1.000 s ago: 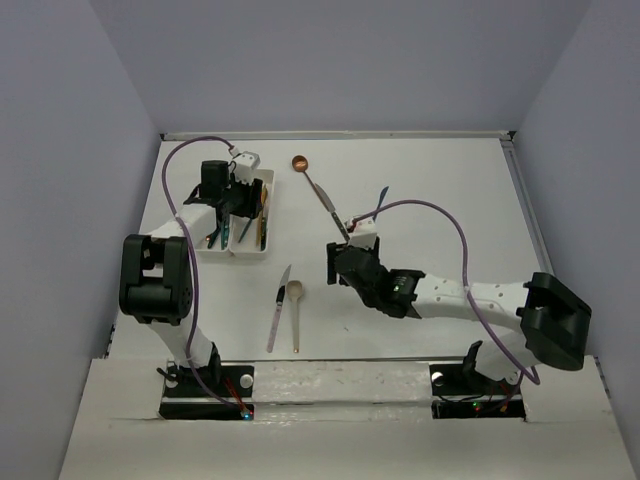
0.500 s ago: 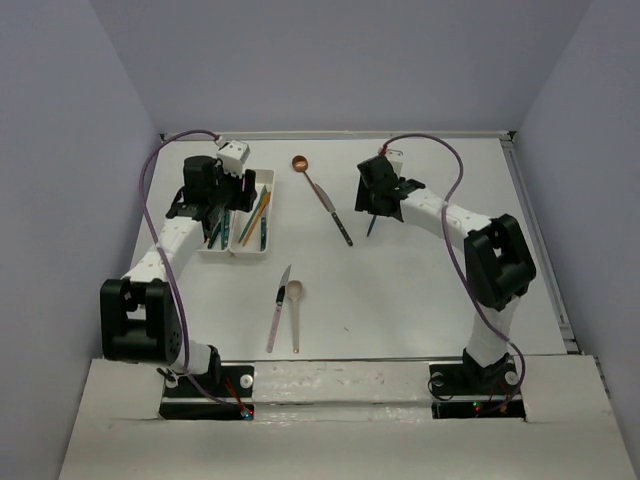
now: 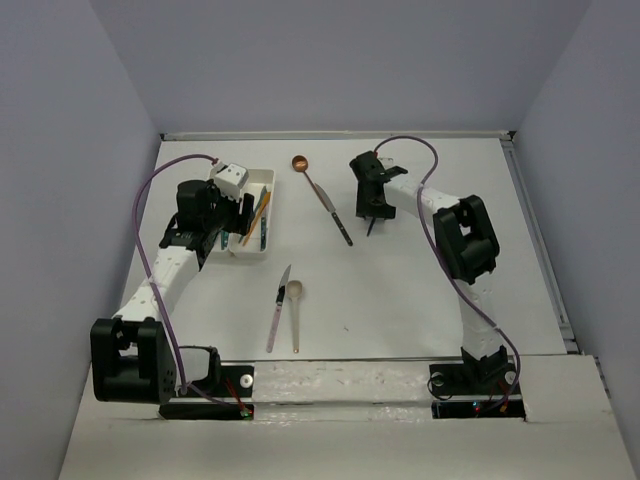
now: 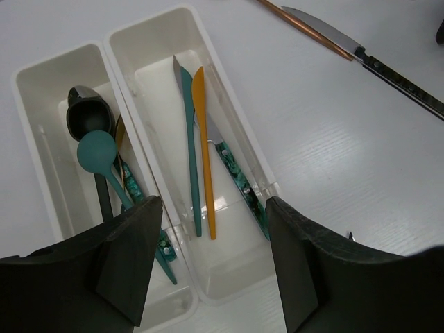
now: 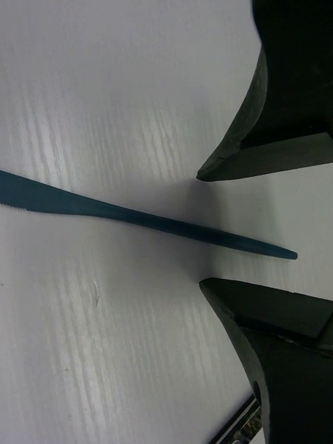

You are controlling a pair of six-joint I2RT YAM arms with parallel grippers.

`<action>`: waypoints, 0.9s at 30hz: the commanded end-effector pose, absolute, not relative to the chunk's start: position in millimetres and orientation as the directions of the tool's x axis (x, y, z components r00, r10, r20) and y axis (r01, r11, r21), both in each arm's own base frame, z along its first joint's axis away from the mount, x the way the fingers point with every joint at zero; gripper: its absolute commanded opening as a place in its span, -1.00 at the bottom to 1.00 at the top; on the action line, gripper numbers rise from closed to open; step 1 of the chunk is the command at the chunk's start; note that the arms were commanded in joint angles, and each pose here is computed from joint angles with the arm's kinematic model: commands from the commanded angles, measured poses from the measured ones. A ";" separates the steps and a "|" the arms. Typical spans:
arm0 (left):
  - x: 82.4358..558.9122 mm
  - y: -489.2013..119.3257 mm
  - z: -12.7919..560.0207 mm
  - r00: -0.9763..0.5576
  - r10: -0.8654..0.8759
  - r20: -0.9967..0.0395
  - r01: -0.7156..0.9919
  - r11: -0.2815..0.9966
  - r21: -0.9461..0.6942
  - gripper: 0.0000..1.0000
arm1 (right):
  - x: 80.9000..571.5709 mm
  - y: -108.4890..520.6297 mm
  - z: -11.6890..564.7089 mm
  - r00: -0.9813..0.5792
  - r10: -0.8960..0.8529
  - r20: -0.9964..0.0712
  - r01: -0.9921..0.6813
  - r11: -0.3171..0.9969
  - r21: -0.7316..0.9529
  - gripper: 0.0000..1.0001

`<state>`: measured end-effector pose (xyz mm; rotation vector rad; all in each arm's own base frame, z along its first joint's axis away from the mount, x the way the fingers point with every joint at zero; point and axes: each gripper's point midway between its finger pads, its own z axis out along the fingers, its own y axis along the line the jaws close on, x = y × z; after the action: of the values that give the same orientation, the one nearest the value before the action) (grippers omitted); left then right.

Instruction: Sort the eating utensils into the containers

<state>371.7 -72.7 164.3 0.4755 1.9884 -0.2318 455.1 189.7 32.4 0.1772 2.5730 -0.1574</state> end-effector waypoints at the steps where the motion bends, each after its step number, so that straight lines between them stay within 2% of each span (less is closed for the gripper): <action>1: 372.6 -74.2 185.0 -0.302 0.241 -0.922 0.449 0.889 0.085 0.45 | 445.0 189.0 21.1 -0.879 0.099 -0.466 0.144 0.988 -0.062 0.21; 5: 369.5 -75.7 189.0 -0.289 0.242 -0.926 0.458 0.884 0.088 0.45 | 427.5 193.4 4.1 -0.909 0.091 -0.406 0.113 0.993 -0.032 -0.22; 6: 369.4 -76.0 190.8 -0.285 0.241 -0.928 0.459 0.884 0.088 0.45 | 424.2 194.9 3.0 -0.913 0.088 -0.399 0.104 0.994 -0.019 -0.57; 8: 368.8 -77.4 193.7 -0.280 0.235 -0.931 0.463 0.882 0.084 0.46 | 415.5 195.1 -4.3 -0.921 0.081 -0.380 0.091 0.996 -0.007 -0.91; 9: 368.6 -77.9 194.7 -0.278 0.235 -0.931 0.465 0.881 0.083 0.46 | 413.9 194.1 -2.7 -0.919 0.079 -0.385 0.088 0.996 -0.004 -1.00; 12: 367.7 -79.7 198.4 -0.275 0.228 -0.934 0.471 0.879 0.076 0.45 | 409.2 187.8 -5.7 -0.916 0.072 -0.396 0.087 0.996 -0.020 -1.00; 15: 367.2 -81.4 199.3 -0.276 0.228 -0.934 0.480 0.874 0.071 0.46 | 419.3 185.1 15.7 -0.874 0.065 -0.481 0.080 0.997 -0.010 -1.00; 17: 366.2 -83.1 197.8 -0.283 0.229 -0.931 0.490 0.870 0.065 0.46 | 426.6 180.4 42.6 -0.812 0.075 -0.578 0.084 0.996 0.011 -1.00; 18: 365.5 -83.8 198.6 -0.284 0.228 -0.931 0.493 0.868 0.062 0.45 | 417.8 176.8 41.3 -0.803 0.061 -0.592 0.076 0.997 -0.001 -1.00; 20: 364.0 -87.7 198.5 -0.286 0.226 -0.931 0.513 0.857 0.050 0.44 | 429.6 181.6 89.3 -0.680 0.084 -0.728 0.065 0.996 0.053 -1.00; 22: 362.9 -92.1 200.5 -0.290 0.220 -0.932 0.533 0.846 0.034 0.44 | 416.0 184.6 98.1 -0.623 0.032 -0.782 0.022 0.999 0.023 -1.00; 25: 361.5 -99.2 206.8 -0.290 0.208 -0.934 0.559 0.829 0.011 0.43 | 412.7 207.8 151.6 -0.422 0.019 -0.906 -0.052 0.998 0.045 -1.00; 27: 360.6 -105.8 214.8 -0.277 0.205 -0.939 0.581 0.814 0.007 0.43 | 404.2 219.8 169.4 -0.345 -0.030 -0.938 -0.103 0.995 0.006 -1.00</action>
<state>357.1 -91.0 176.6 0.5544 1.9456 -0.3433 385.2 180.7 86.0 -0.0235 2.2889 -0.0017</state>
